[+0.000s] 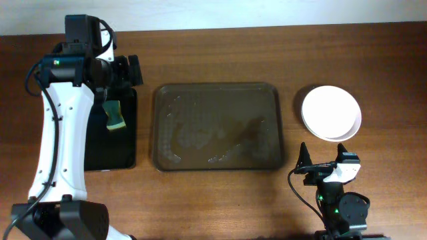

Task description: Clean dirty plates on tray and stack at the side

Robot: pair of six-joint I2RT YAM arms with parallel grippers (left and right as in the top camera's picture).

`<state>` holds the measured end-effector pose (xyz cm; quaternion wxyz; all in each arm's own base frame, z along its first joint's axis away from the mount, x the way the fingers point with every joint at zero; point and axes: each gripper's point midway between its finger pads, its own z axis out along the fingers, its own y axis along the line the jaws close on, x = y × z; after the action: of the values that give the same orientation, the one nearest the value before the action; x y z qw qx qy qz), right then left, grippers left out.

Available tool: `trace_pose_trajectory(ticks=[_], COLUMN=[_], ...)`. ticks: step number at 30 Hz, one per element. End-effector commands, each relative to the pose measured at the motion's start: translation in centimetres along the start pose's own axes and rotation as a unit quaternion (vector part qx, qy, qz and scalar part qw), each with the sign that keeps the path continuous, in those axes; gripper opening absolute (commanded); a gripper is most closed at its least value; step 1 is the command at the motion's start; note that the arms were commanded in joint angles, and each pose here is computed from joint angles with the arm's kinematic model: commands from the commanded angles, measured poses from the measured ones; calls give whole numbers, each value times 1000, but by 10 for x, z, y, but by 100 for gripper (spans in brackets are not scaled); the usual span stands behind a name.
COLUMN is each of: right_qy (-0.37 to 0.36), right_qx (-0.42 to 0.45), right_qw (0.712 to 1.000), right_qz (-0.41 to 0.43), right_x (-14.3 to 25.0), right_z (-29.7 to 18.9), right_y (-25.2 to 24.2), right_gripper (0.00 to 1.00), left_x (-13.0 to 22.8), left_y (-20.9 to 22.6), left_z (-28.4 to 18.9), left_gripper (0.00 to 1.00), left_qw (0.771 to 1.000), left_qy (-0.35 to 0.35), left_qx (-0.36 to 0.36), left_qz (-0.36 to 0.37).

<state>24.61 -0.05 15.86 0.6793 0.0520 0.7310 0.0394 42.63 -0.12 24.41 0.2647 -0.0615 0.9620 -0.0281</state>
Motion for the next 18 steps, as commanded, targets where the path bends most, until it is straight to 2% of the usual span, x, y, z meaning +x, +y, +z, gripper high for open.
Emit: trace_pose_trajectory(ticks=[1,5,10,14,18], right_qy=[4,4,4,4,4], right_qx=[-9,-9,-9,-9,-9], right_qw=[1000,1000,1000,1000,1000], right_qz=[-1,-1,-1,-1,-1], right_x=[4,4,4,4,4], right_z=[0,0,0,0,0], right_y=[3,3,3,3,3], right_gripper=[98,98,98,98,98], left_x=[1,-5,-10,17,67], left_y=[4,-6,-8,-4,4], left_z=[0,-28,-72,-89,-83], left_gripper=[99,99,99,99,99], left_qw=[1000,994,984,972,955], left_qy=[1,-38,-137,-200,-248], left_qx=[-12,-5,-1,-1,-11], left_qz=[19,101,114,124,163])
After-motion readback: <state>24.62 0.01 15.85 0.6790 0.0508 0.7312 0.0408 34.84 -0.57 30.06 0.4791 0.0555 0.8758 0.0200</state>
